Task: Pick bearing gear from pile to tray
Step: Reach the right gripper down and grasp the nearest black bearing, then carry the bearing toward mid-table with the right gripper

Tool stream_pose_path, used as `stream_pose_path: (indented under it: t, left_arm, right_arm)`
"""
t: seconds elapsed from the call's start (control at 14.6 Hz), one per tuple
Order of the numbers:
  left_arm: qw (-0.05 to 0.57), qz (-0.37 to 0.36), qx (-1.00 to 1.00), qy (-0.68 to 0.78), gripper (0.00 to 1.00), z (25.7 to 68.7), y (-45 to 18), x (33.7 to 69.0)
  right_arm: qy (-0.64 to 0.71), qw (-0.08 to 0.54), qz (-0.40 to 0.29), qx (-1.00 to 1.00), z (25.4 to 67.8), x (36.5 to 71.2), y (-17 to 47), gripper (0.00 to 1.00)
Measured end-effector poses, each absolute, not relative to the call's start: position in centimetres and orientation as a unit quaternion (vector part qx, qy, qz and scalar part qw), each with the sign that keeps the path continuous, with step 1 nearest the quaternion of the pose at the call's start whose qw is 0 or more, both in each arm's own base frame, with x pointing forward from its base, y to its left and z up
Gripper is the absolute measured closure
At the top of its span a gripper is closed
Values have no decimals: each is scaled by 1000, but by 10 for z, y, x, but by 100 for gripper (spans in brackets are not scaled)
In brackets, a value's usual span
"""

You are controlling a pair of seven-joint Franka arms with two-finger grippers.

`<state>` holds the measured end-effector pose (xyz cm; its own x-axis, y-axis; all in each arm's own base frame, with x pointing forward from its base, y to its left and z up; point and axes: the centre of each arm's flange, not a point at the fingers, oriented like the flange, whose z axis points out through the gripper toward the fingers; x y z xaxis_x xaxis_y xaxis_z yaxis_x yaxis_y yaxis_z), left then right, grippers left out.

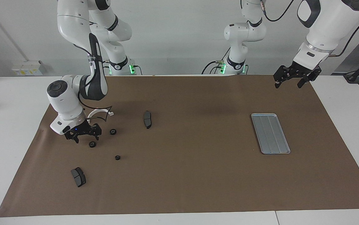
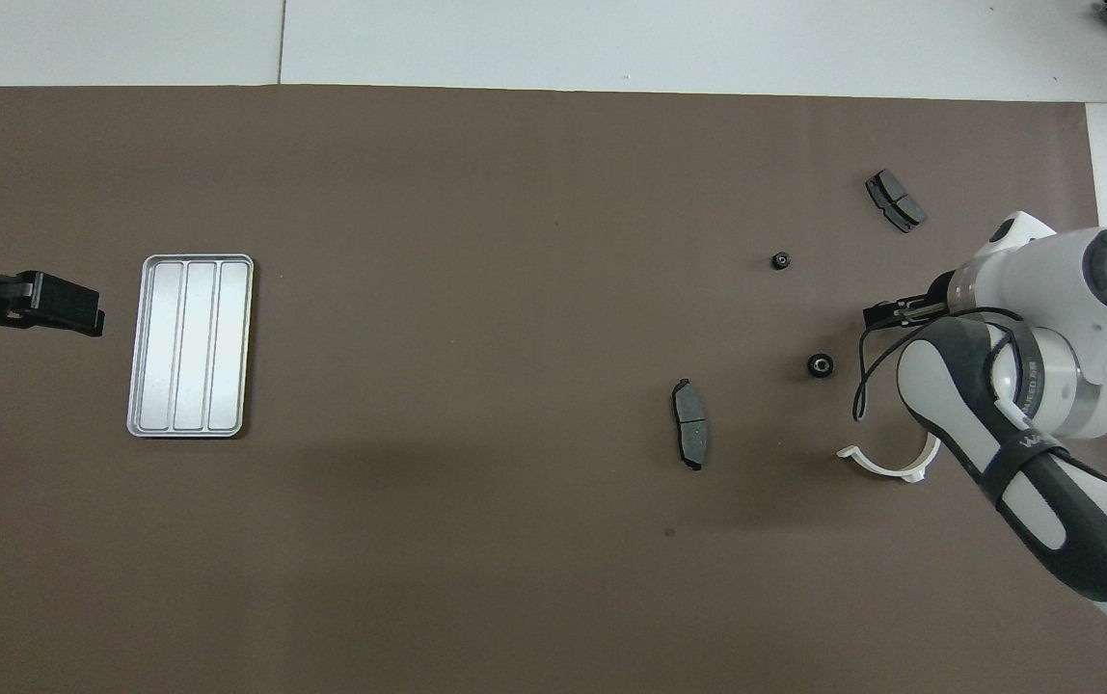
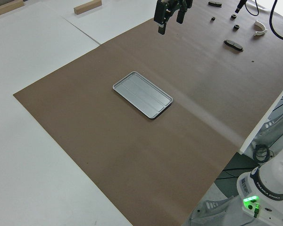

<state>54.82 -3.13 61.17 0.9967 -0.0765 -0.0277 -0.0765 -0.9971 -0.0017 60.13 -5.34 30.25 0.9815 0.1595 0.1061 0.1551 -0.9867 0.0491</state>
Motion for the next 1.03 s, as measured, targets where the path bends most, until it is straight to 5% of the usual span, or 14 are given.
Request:
stream_pose_path:
  t: [0.27,0.55,1.03]
  left_arm:
    - [2,14,-999,38,0,612,-31,548]
    - [2,14,-999,39,0,612,-31,548]
    - [6,14,-999,44,0,612,-36,548]
  right_arm:
    - [84,20,50,995,289,601,-48,4]
    - [84,21,58,995,287,600,-47,44]
    - [84,20,69,994,288,598,-44,64]
